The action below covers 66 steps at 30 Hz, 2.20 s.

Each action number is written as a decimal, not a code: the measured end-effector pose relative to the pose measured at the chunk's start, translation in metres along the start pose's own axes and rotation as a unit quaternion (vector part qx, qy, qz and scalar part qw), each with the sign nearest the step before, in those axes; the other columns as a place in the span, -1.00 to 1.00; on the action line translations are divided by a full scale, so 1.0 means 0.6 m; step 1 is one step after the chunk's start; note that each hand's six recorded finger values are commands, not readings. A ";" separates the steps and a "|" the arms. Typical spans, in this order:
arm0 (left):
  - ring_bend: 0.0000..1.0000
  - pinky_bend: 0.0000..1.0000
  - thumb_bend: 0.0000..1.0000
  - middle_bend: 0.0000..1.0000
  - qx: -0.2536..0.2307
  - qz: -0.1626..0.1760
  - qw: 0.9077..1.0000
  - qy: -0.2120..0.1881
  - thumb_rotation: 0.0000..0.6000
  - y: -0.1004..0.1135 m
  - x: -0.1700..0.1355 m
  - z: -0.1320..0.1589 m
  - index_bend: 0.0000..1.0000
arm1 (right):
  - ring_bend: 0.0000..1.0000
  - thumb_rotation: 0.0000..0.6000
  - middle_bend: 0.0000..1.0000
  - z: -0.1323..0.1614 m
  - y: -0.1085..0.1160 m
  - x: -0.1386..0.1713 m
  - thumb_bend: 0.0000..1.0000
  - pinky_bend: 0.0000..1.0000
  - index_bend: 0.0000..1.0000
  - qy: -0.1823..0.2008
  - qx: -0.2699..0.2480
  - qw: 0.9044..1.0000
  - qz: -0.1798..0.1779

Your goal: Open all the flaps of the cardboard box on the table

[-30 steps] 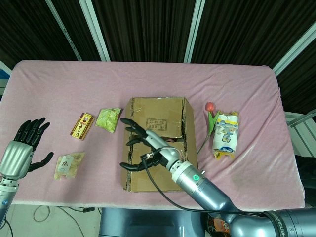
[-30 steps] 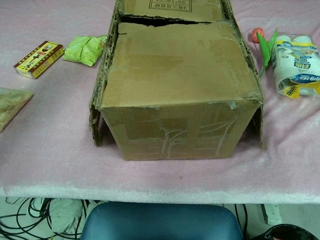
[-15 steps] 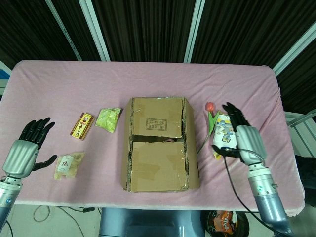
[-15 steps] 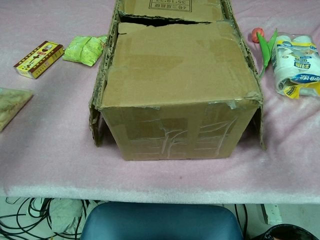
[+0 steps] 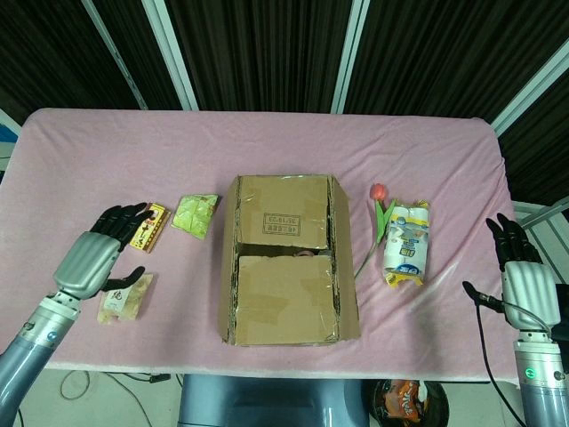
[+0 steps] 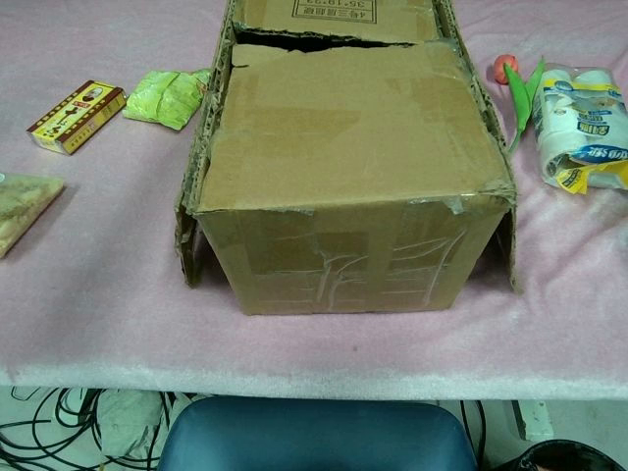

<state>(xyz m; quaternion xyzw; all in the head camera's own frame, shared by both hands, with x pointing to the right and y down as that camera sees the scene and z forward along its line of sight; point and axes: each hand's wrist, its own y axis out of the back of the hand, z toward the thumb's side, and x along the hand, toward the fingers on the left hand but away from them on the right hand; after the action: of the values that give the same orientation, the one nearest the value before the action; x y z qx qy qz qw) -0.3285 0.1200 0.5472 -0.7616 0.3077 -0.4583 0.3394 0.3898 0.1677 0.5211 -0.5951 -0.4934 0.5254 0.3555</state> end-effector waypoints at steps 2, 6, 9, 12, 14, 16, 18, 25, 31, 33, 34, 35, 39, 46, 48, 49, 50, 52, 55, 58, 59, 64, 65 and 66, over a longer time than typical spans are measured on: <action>-0.89 -0.74 0.13 -0.93 -0.006 -0.020 1.000 -0.015 1.00 0.005 0.023 0.021 -1.00 | -1.00 1.00 -1.00 0.001 0.003 -0.002 -0.54 -0.57 -1.00 0.001 -0.009 1.000 -0.004; -0.74 -0.59 0.24 -0.73 -0.025 -0.079 0.995 -0.052 1.00 0.009 0.080 0.077 -0.89 | -1.00 1.00 -1.00 -0.001 0.010 -0.002 -0.54 -0.57 -1.00 -0.003 -0.028 1.000 -0.009; -0.58 -0.47 0.27 -0.56 -0.049 -0.121 0.988 -0.081 1.00 0.015 0.128 0.134 -0.79 | -1.00 1.00 -1.00 -0.001 0.015 -0.003 -0.54 -0.57 -1.00 -0.004 -0.035 0.999 -0.011; -0.57 -0.42 0.30 -0.55 -0.078 -0.141 0.982 -0.097 1.00 0.021 0.161 0.177 -0.77 | -1.00 1.00 -1.00 -0.001 0.016 -0.003 -0.54 -0.57 -1.00 -0.004 -0.040 0.999 -0.011; -0.57 -0.42 0.31 -0.54 -0.094 -0.150 0.979 -0.105 1.00 0.021 0.178 0.201 -0.76 | -1.00 1.00 -1.00 -0.001 0.017 -0.002 -0.54 -0.57 -1.00 -0.004 -0.042 0.999 -0.011; -0.57 -0.41 0.31 -0.52 -0.108 -0.157 0.975 -0.114 1.00 0.020 0.197 0.226 -0.76 | -1.00 1.00 -1.00 -0.003 0.018 -0.001 -0.54 -0.57 -1.00 -0.004 -0.045 0.999 -0.011; -0.57 -0.41 0.31 -0.51 -0.118 -0.165 0.972 -0.119 1.00 0.015 0.211 0.246 -0.76 | -1.00 1.00 -1.00 -0.004 0.019 0.002 -0.54 -0.57 -1.00 -0.005 -0.048 0.999 -0.012; -0.53 -0.39 0.31 -0.44 -0.133 -0.199 0.965 -0.108 1.00 -0.012 0.229 0.267 -0.73 | -1.00 1.00 -1.00 -0.005 0.024 0.000 -0.54 -0.57 -1.00 -0.006 -0.056 0.998 -0.017; -0.53 -0.39 0.31 -0.43 -0.135 -0.226 0.960 -0.096 1.00 -0.048 0.236 0.276 -0.72 | -1.00 1.00 -1.00 -0.004 0.026 -0.003 -0.53 -0.57 -1.00 -0.006 -0.060 0.998 -0.016; -0.53 -0.39 0.31 -0.43 -0.136 -0.232 0.959 -0.092 1.00 -0.057 0.237 0.277 -0.72 | -1.00 1.00 -1.00 -0.003 0.026 -0.004 -0.53 -0.57 -1.00 -0.007 -0.061 0.998 -0.016; -0.52 -0.39 0.31 -0.43 -0.137 -0.234 0.958 -0.091 1.00 -0.061 0.237 0.277 -0.72 | -1.00 1.00 -1.00 -0.004 0.027 -0.004 -0.53 -0.57 -1.00 -0.008 -0.062 0.998 -0.017; -0.52 -0.38 0.31 -0.43 -0.138 -0.236 0.958 -0.090 1.00 -0.063 0.237 0.278 -0.72 | -1.00 1.00 -1.00 -0.004 0.027 -0.005 -0.53 -0.57 -1.00 -0.008 -0.063 0.998 -0.017; -0.43 -0.32 0.31 -0.37 -0.150 -0.239 0.955 -0.088 1.00 -0.066 0.236 0.284 -0.70 | -1.00 1.00 -1.00 -0.003 0.027 -0.005 -0.53 -0.57 -1.00 -0.009 -0.065 0.998 -0.018; -0.31 -0.18 0.31 -0.26 -0.188 -0.238 0.948 -0.092 1.00 -0.050 0.226 0.296 -0.64 | -1.00 1.00 -1.00 0.001 0.027 -0.005 -0.52 -0.57 -1.00 -0.007 -0.065 0.998 -0.017; -0.30 -0.17 0.31 -0.25 -0.200 -0.236 0.946 -0.094 1.00 -0.045 0.222 0.298 -0.63 | -1.00 1.00 -1.00 0.003 0.027 -0.005 -0.52 -0.57 -1.00 -0.006 -0.065 0.998 -0.017; -0.30 -0.16 0.31 -0.24 -0.209 -0.235 0.945 -0.095 1.00 -0.040 0.219 0.300 -0.63 | -1.00 1.00 -1.00 0.004 0.027 -0.005 -0.52 -0.57 -1.00 -0.005 -0.066 0.998 -0.017; -0.30 -0.16 0.31 -0.24 -0.216 -0.234 0.943 -0.096 1.00 -0.037 0.217 0.302 -0.63 | -1.00 1.00 -1.00 0.005 0.028 -0.004 -0.52 -0.57 -1.00 -0.004 -0.066 0.998 -0.017; -0.29 -0.15 0.31 -0.24 -0.237 -0.231 0.938 -0.099 1.00 -0.027 0.211 0.306 -0.62 | -1.00 1.00 -1.00 0.007 0.029 -0.003 -0.52 -0.57 -1.00 -0.002 -0.067 0.998 -0.019; -0.28 -0.12 0.31 -0.23 -0.274 -0.226 0.929 -0.105 1.00 -0.011 0.201 0.315 -0.62 | -1.00 1.00 -1.00 0.008 0.030 -0.003 -0.52 -0.57 -1.00 0.000 -0.067 0.998 -0.020; -0.27 -0.11 0.31 -0.23 -0.315 -0.218 0.916 -0.116 1.00 0.009 0.189 0.326 -0.61 | -1.00 1.00 -1.00 0.010 0.031 -0.003 -0.52 -0.57 -1.00 0.002 -0.067 0.997 -0.022; -0.27 -0.11 0.31 -0.23 -0.326 -0.214 0.913 -0.120 1.00 0.016 0.185 0.329 -0.61 | -1.00 1.00 -1.00 0.010 0.031 -0.003 -0.52 -0.57 -1.00 0.002 -0.067 0.998 -0.022; -0.27 -0.11 0.31 -0.23 -0.376 -0.209 0.892 -0.139 1.00 0.041 0.162 0.346 -0.61 | -1.00 1.00 -1.00 0.011 0.032 0.000 -0.52 -0.57 -1.00 0.004 -0.068 0.997 -0.024; -0.27 -0.11 0.31 -0.23 -0.384 -0.211 0.888 -0.142 1.00 0.044 0.158 0.349 -0.61 | -1.00 1.00 -1.00 0.011 0.032 0.000 -0.52 -0.57 -1.00 0.004 -0.068 0.997 -0.024; -0.27 -0.11 0.31 -0.23 -0.395 -0.215 0.882 -0.146 1.00 0.047 0.152 0.353 -0.61 | -1.00 1.00 -1.00 0.011 0.032 0.000 -0.52 -0.57 -1.00 0.004 -0.069 0.997 -0.024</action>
<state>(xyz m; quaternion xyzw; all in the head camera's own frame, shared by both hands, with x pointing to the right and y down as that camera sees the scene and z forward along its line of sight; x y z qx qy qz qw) -0.1052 0.0823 0.4952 -0.9380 0.2393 -0.2446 -0.0549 0.3872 0.1618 0.5016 -0.6082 -0.5411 0.4789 0.3285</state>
